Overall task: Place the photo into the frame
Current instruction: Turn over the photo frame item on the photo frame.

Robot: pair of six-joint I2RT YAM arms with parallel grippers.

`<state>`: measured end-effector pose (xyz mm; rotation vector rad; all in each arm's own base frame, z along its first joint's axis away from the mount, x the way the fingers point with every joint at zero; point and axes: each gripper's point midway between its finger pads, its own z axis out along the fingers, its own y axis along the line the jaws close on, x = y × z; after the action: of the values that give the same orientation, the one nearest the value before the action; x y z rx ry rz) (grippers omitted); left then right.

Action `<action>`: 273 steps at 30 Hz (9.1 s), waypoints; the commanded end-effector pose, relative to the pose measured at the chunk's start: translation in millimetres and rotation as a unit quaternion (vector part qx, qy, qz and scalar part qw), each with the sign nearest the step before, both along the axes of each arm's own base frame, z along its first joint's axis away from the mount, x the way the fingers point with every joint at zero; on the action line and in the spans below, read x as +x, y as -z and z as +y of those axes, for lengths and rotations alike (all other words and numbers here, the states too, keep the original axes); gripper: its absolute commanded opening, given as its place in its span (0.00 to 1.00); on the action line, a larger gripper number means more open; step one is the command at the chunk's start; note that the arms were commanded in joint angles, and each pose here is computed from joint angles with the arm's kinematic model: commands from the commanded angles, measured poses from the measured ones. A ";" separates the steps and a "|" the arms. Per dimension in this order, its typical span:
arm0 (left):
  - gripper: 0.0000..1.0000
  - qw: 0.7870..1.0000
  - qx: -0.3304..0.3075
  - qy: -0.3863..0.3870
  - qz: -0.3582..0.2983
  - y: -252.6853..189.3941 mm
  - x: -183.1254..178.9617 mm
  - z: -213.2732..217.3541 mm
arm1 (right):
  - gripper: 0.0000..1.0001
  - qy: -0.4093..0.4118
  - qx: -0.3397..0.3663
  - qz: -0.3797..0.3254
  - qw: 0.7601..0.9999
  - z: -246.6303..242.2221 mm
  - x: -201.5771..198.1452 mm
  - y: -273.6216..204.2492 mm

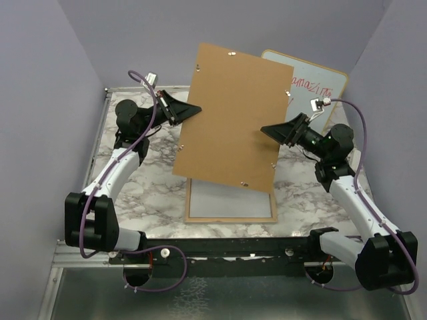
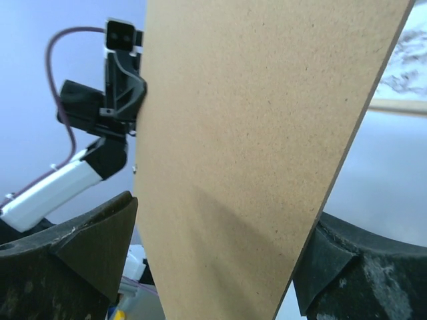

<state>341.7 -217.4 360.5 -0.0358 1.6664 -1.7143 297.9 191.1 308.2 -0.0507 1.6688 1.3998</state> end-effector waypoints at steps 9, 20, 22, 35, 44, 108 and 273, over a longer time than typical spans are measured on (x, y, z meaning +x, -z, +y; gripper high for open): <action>0.00 1.000 -0.016 0.001 0.005 -1.0 -7.4 9.2 | 0.30 -0.009 0.049 -0.005 0.999 2.1 -9.5 -38.6; 0.46 0.997 0.009 -0.029 0.068 71.7 -2.2 17.0 | 0.01 -0.015 0.027 0.083 0.996 4.7 1.1 35.5; 0.59 0.995 0.021 -0.043 0.082 91.0 1.3 22.2 | 0.01 -0.016 0.023 0.103 0.994 4.6 2.1 50.1; 0.78 0.956 0.191 -0.132 0.182 205.1 15.5 59.0 | 0.01 -0.034 -0.007 0.151 0.988 1.0 -3.8 97.8; 0.79 0.928 0.268 -0.147 0.211 244.8 9.7 75.2 | 0.01 -0.049 -0.001 0.174 0.984 3.3 -5.2 121.8; 0.36 0.868 0.364 -0.121 0.316 359.5 -17.1 73.3 | 0.01 0.017 -0.015 0.202 0.979 -4.4 42.2 192.0; 0.31 0.822 0.472 -0.145 0.284 344.3 4.9 98.2 | 0.69 -0.009 -0.390 0.358 0.848 -14.1 -49.2 242.0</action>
<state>365.5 -138.9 30.5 -0.3139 2.5392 -0.6564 272.9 166.7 57.9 0.0304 2.8043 0.5476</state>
